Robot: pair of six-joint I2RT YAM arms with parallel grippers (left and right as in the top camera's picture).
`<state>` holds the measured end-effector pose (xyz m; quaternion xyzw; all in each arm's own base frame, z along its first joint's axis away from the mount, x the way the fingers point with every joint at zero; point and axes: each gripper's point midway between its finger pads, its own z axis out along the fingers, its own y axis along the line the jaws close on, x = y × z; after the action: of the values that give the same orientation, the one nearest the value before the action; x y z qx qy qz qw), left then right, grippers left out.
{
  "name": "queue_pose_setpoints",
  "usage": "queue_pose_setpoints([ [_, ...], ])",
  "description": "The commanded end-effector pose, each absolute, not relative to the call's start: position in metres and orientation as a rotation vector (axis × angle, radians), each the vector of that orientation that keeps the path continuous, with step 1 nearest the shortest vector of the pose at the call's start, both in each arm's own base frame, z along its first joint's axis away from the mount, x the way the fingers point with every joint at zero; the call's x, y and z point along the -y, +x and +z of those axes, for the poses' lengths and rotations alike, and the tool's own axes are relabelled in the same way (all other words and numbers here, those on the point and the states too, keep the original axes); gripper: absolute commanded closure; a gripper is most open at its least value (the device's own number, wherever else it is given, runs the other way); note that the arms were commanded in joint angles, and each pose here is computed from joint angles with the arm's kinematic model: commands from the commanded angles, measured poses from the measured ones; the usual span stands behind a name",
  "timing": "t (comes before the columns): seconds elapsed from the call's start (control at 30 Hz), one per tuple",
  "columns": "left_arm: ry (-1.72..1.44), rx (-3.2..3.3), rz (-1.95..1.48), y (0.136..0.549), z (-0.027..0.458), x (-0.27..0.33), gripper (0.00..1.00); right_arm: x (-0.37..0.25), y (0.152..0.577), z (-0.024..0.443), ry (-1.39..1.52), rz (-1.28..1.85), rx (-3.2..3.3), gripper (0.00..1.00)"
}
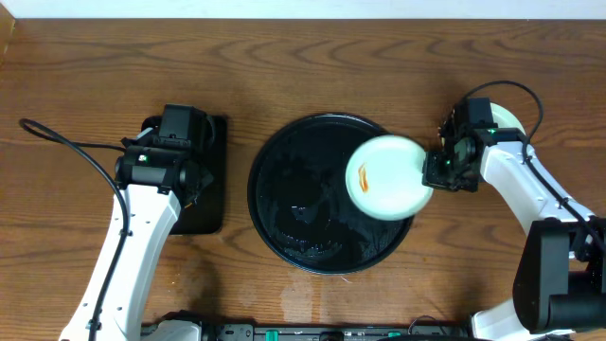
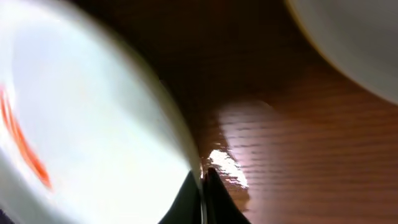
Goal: Clean dirty plates on tray and stack at the side
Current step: 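Grip the last blue plate with the right gripper and scrub it with the sponge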
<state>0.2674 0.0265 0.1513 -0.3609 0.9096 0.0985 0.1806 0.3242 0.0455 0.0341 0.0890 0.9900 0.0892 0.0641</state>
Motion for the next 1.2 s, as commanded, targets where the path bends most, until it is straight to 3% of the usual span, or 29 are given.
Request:
queue_pose_setpoints([
  [0.0,-1.041,-2.555,0.282,0.267,0.153,-0.029,0.92,-0.062,0.326,0.036,0.233,0.400,-2.984,0.99],
  [0.43,-0.975,-2.597,0.255,0.268,0.152,-0.024,0.92,-0.129,0.329,0.040,0.002,0.421,-2.932,0.99],
  [0.77,-0.497,-2.766,-0.406,0.291,0.155,0.065,0.92,-0.173,0.323,0.031,-0.090,0.352,-2.876,0.99],
  [1.17,-0.374,-2.910,-0.604,0.296,0.119,0.118,0.92,-0.197,0.306,-0.014,-0.063,0.512,-3.017,0.99],
])
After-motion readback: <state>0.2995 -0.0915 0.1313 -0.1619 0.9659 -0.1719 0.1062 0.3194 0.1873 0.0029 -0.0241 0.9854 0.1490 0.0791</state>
